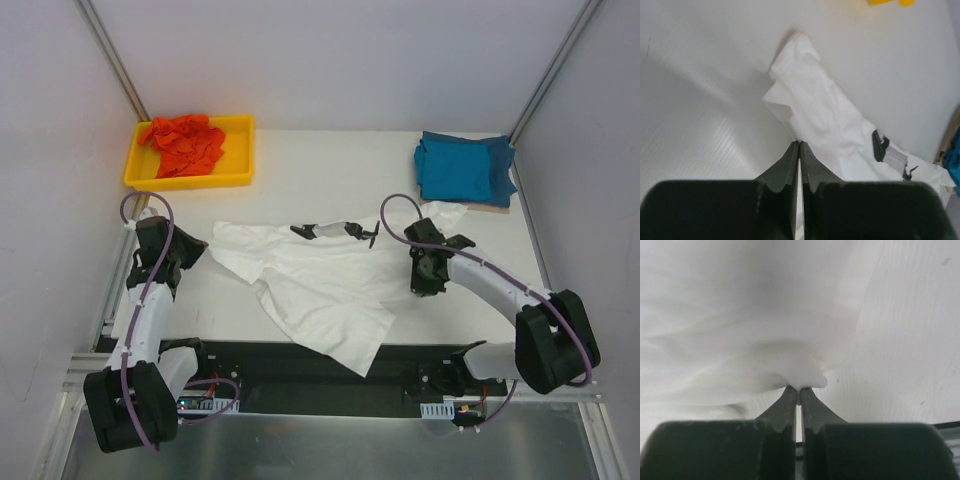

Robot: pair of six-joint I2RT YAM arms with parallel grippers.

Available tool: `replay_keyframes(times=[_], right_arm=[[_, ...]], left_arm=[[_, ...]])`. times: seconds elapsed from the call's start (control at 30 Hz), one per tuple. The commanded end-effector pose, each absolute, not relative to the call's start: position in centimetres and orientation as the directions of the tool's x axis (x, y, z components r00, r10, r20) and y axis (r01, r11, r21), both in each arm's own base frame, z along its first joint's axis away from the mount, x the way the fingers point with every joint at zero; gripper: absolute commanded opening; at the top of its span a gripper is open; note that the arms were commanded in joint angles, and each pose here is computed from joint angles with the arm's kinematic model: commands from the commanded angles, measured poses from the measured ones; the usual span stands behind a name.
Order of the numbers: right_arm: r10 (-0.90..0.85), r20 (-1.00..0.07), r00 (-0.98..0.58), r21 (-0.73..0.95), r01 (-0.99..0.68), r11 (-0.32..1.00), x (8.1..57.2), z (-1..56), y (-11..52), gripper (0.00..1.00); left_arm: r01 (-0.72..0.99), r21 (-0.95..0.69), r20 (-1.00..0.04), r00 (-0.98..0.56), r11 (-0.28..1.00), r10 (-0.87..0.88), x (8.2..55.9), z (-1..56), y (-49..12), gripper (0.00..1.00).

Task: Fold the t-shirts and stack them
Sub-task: Flatten the tshirt out

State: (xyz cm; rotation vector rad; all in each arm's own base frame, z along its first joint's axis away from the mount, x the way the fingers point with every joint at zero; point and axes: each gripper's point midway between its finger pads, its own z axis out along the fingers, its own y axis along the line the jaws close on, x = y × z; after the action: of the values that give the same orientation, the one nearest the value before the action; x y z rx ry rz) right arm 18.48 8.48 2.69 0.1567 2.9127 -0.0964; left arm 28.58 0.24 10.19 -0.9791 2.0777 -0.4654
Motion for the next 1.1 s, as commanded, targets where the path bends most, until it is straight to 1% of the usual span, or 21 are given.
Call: replay_keyframes(times=[0.0, 0.03, 0.17, 0.23, 0.3, 0.33, 0.4, 0.43, 0.47, 0.5, 0.53, 0.57, 0.6, 0.63, 0.7, 0.73, 0.8, 0.83, 0.9, 1.0, 1.07], right_arm=[[0.064, -0.58, -0.812, -0.054, 0.117, 0.992, 25.6, 10.7, 7.9, 0.01], [0.066, -0.643, -0.763, -0.056, 0.132, 0.99, 26.5, 12.8, 7.4, 0.01], [0.047, -0.789, -0.612, -0.055, 0.147, 0.988, 28.3, 18.6, 6.2, 0.01], [0.069, -0.855, -0.513, -0.038, 0.196, 0.98, 28.8, 21.9, 5.2, 0.01], [0.071, -0.894, -0.442, -0.033, 0.223, 0.974, 29.0, 25.2, 4.4, 0.01], [0.077, -0.917, -0.392, -0.027, 0.252, 0.967, 28.8, 27.0, 3.6, 0.01], [0.065, -0.949, -0.308, -0.017, 0.258, 0.966, 28.6, 30.8, 2.8, 0.01], [0.069, -0.964, -0.259, -0.003, 0.268, 0.963, 28.0, 32.7, 2.2, 0.01], [0.072, -0.974, -0.214, 0.013, 0.265, 0.964, 27.8, 34.5, 2.0, 0.01], [0.083, -0.983, -0.161, 0.037, 0.273, 0.961, 27.2, 36.9, 1.4, 0.01], [0.103, -0.989, -0.11, 0.066, 0.295, 0.953, 26.2, 38.7, 0.5, 0.01], [0.111, -0.991, -0.081, 0.083, 0.292, 0.953, 25.7, 40.0, 0.2, 0.01], [0.137, -0.99, -0.021, 0.125, 0.285, 0.95, 24.9, 42.4, -0.3, 0.01], [0.137, -0.99, 0.017, 0.136, 0.264, 0.955, 23.9, 44.0, -0.6, 0.01], [0.158, -0.983, 0.093, 0.175, 0.233, 0.957, 22.6, 46.8, -1.0, 0.01], [0.162, -0.976, 0.147, 0.188, 0.19, 0.964, 21.4, 49.0, -1.2, 0.01], [0.178, -0.958, 0.225, 0.209, 0.119, 0.971, 19.8, 51.8, -1.1, 0.01], [0.199, -0.941, 0.275, 0.224, 0.06, 0.973, 18.4, 54.2, -1.0, 0.01], [0.198, -0.935, 0.293, 0.211, 0.016, 0.977, 17.0, 55.6, -1.0, 0.01], [0.217, -0.907, 0.361, 0.207, -0.067, 0.976, 13.9, 58.7, -1.3, 0.01], [0.225, -0.892, 0.393, 0.194, -0.119, 0.974, 11.8, 60.4, -1.5, 0.01]], left_arm=[[-0.33, -0.691, -0.552, -0.333, 0.643, -0.764, 31.2, 17.8, -0.4, 0.0], [-0.296, -0.701, -0.567, -0.32, 0.648, -0.759, 31.6, 19.4, -0.5, 0.0], [-0.205, -0.732, -0.593, -0.277, 0.65, -0.756, 32.1, 24.0, -1.0, 0.0], [-0.149, -0.734, -0.626, -0.231, 0.663, -0.745, 32.1, 27.2, -1.0, 0.0], [-0.103, -0.728, -0.654, -0.189, 0.678, -0.732, 31.9, 29.8, -1.0, 0.0], [-0.059, -0.724, -0.675, -0.147, 0.687, -0.724, 31.5, 32.5, -1.0, 0.0], [-0.003, -0.712, -0.699, -0.1, 0.702, -0.708, 31.0, 35.6, -1.2, 0.0], [0.048, -0.694, -0.72, -0.049, 0.718, -0.692, 30.2, 38.7, -1.3, 0.0], [0.078, -0.682, -0.731, -0.027, 0.728, -0.682, 29.7, 40.2, -1.6, 0.0], [0.105, -0.67, -0.74, -0.004, 0.735, -0.673, 29.1, 41.7, -1.7, 0.0], [0.152, -0.643, -0.754, 0.046, 0.751, -0.655, 27.9, 44.5, -2.0, 0.0], [0.171, -0.631, -0.759, 0.07, 0.757, -0.648, 27.3, 45.7, -2.1, 0.0], [0.191, -0.617, -0.761, 0.099, 0.763, -0.641, 26.6, 47.1, -2.2, 0.0], [0.225, -0.59, -0.765, 0.151, 0.775, -0.626, 25.1, 49.6, -2.4, 0.0], [0.254, -0.554, -0.768, 0.212, 0.793, -0.604, 23.5, 52.1, -2.6, 0.0], [0.272, -0.517, -0.768, 0.272, 0.812, -0.58, 21.8, 54.5, -2.7, 0.0], [0.289, -0.474, -0.767, 0.328, 0.832, -0.551, 20.2, 56.8, -2.8, 0.0], [0.305, -0.429, -0.764, 0.38, 0.85, -0.522, 18.5, 59.0, -3.1, 0.0], [0.31, -0.385, -0.757, 0.432, 0.869, -0.49, 17.0, 61.1, -3.2, 0.0], [0.324, -0.293, -0.711, 0.555, 0.9, -0.431, 12.3, 66.1, -3.7, 0.0], [0.322, -0.253, -0.691, 0.6, 0.912, -0.404, 10.4, 67.7, -4.0, 0.0]])
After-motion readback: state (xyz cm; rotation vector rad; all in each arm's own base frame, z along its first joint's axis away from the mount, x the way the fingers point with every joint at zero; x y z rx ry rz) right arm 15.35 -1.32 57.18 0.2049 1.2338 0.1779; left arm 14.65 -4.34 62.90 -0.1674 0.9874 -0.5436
